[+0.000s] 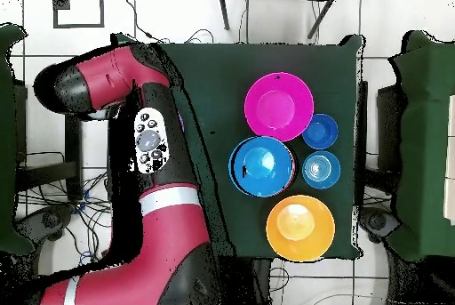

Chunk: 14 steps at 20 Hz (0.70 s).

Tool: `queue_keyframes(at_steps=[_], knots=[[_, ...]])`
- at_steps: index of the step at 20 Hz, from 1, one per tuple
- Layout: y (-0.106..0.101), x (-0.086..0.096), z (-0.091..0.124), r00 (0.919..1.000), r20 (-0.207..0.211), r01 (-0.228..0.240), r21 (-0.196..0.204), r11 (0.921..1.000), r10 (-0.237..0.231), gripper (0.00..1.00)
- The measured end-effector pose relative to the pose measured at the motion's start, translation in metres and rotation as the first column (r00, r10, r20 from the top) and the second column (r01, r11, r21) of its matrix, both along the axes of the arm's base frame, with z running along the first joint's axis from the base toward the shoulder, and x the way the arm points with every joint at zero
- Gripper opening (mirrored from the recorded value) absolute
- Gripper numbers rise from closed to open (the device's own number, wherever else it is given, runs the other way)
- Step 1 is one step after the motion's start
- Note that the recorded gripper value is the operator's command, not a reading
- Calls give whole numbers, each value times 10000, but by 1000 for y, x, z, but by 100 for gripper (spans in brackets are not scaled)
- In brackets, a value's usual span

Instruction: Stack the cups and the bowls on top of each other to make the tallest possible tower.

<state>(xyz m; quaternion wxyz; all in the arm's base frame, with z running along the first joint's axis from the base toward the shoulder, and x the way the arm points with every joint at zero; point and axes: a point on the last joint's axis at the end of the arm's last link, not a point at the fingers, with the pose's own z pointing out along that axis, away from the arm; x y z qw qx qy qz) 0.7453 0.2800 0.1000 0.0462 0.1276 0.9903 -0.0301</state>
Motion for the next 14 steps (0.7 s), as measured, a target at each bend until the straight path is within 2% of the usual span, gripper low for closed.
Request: queue_keyframes(at_steps=[7,9,14], knots=[[2,-9,1,9991,-423,-80,-627,9980,53,100],[12,-13,-2,9988,-460,-213,-846,9962,174,100],[25,-14,-12,9985,-434,-368,-1066,9936,323,100]])
